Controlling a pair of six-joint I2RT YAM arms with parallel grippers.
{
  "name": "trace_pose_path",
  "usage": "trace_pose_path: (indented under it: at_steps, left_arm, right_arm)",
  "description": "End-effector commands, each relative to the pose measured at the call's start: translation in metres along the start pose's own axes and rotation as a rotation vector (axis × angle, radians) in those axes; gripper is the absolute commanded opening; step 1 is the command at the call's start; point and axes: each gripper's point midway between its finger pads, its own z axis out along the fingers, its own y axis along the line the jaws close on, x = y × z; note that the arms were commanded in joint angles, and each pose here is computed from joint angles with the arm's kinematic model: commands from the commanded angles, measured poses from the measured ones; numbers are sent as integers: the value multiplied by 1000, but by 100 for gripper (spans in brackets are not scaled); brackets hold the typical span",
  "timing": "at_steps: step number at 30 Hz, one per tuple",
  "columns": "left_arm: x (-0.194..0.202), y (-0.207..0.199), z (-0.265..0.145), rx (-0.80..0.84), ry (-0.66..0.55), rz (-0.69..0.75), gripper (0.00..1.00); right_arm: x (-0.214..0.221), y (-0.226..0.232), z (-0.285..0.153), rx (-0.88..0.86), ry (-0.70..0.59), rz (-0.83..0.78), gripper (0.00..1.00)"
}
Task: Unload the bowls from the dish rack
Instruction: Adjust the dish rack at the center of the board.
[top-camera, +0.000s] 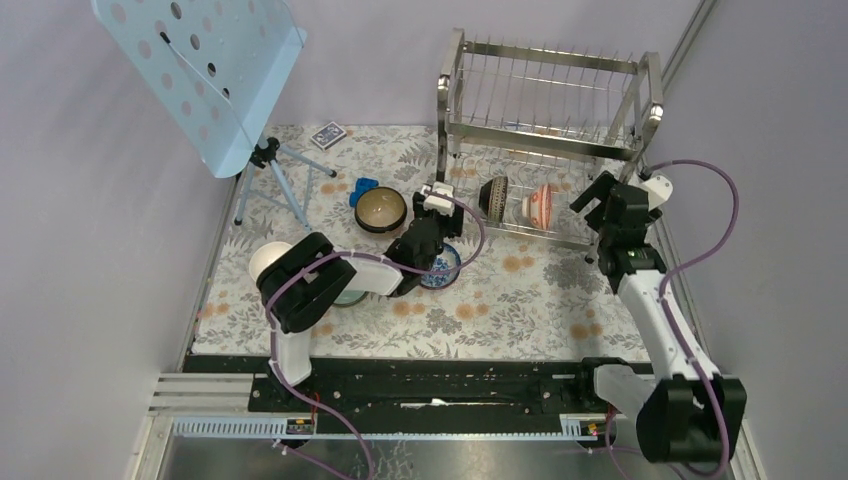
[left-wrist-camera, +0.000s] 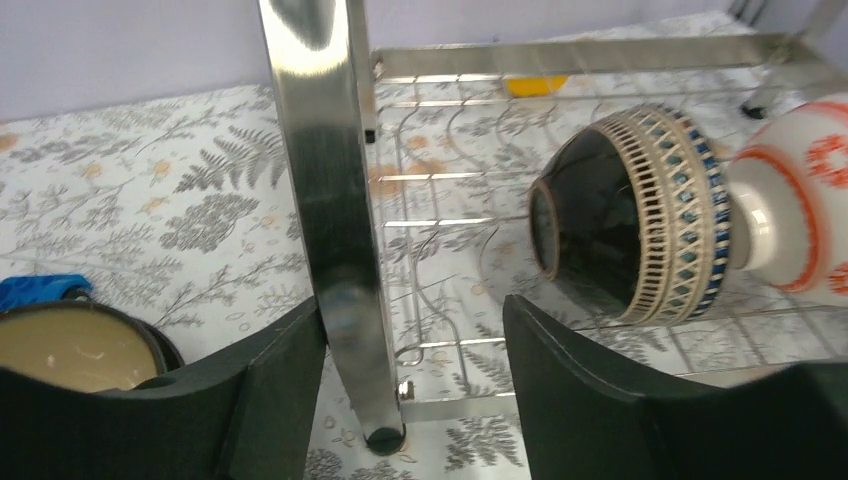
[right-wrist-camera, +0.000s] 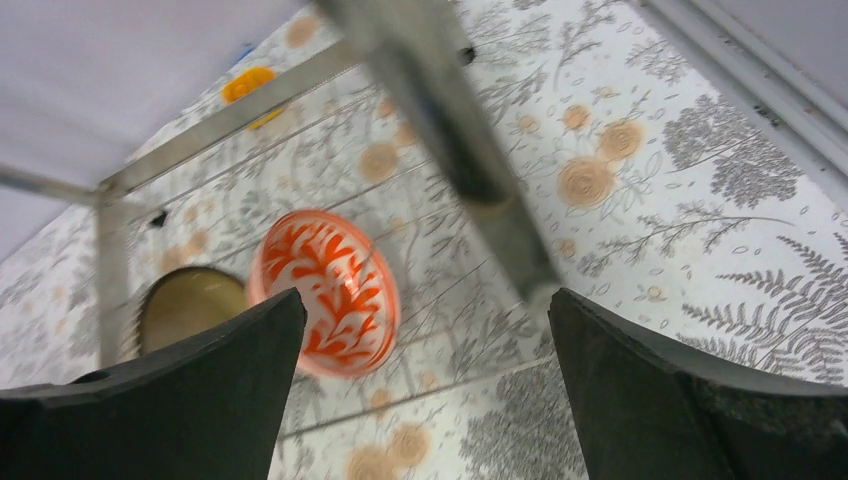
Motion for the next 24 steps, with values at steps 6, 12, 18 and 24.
trace_pose_path:
  at_steps: [6,12,18,24]
  left_arm:
    - [-109,-50,-27,213,-270,-134,73]
    - [-112,-46,-37,219,-250,-150,74]
    - [-111,-39,-59,215,-140,-197,83]
    - [-98,-21,-88,171,19,-241,89]
  right_arm:
    - [7,-6,-62,-58,61,-41,100]
    - [31,11,-91,-257,123,-48,92]
    - [66,34,-80,-408,218,-51,87]
    - [65,50,-58,-408,162,-36,83]
